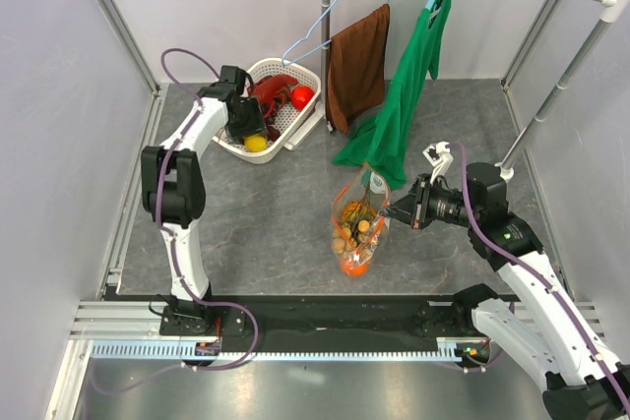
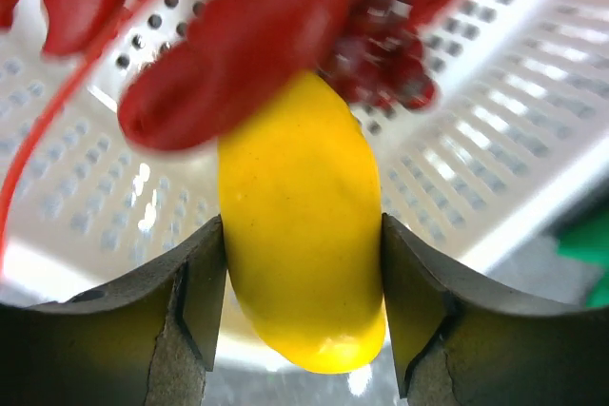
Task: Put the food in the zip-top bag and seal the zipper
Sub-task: Pick up the fake fruit from the bin, then place the fake fruit in the zipper food storage bag.
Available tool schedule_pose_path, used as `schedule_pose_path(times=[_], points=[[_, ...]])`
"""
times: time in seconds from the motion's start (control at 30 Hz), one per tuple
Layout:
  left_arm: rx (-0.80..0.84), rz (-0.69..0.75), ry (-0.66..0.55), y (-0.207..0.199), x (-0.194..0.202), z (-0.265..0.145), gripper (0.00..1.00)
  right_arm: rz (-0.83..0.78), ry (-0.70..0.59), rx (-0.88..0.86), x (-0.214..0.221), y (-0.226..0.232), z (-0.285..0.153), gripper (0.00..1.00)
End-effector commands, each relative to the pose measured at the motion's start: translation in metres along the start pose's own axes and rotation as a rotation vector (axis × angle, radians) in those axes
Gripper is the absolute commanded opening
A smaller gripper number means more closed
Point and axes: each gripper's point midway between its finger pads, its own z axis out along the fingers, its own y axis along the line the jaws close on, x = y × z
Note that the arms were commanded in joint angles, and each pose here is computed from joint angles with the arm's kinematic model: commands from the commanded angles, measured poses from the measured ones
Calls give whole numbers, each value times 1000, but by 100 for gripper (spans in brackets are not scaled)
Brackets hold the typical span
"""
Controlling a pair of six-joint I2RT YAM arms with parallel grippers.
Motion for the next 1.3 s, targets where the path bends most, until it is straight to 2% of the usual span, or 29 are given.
schedule_pose_path(times=[0.0,0.2,0.33,0.37,0.5,0.67,0.77,0.9,1.07,1.13,1.27], points=[[129,45,-155,-25,-27,-88,36,-28,-37,-2,-9,2,-1,0],[184,90,-122,-27,-8,-127,25,-25,-39,1,-8,2,-1,0],[399,144,-95,-52,26,-169,26,-27,-50,2,-10,2,-2,0],[476,183,-174,-64,26,-201,27,-21,-47,2,-9,2,-2,0],[669,374,-252,-105,67,-267,28,-13,-50,-4,-9,3,-2,0],[825,606,-230,-152,145,-306,29,-3,-52,-18,-10,5,0,0],[898,686,-194,-174,175,-320,29,0,-56,-30,-12,8,0,0],[954,749,-138,-195,207,-322,29,-6,-69,-39,-16,13,-3,0],[951,779,-13,-221,243,-299,29,-12,-75,-51,-19,17,-4,0],[907,765,-30,-228,241,-292,32,-23,-81,-62,-21,21,-6,0],[725,693,-57,-235,225,-250,33,-41,-90,-77,-22,25,-8,0]])
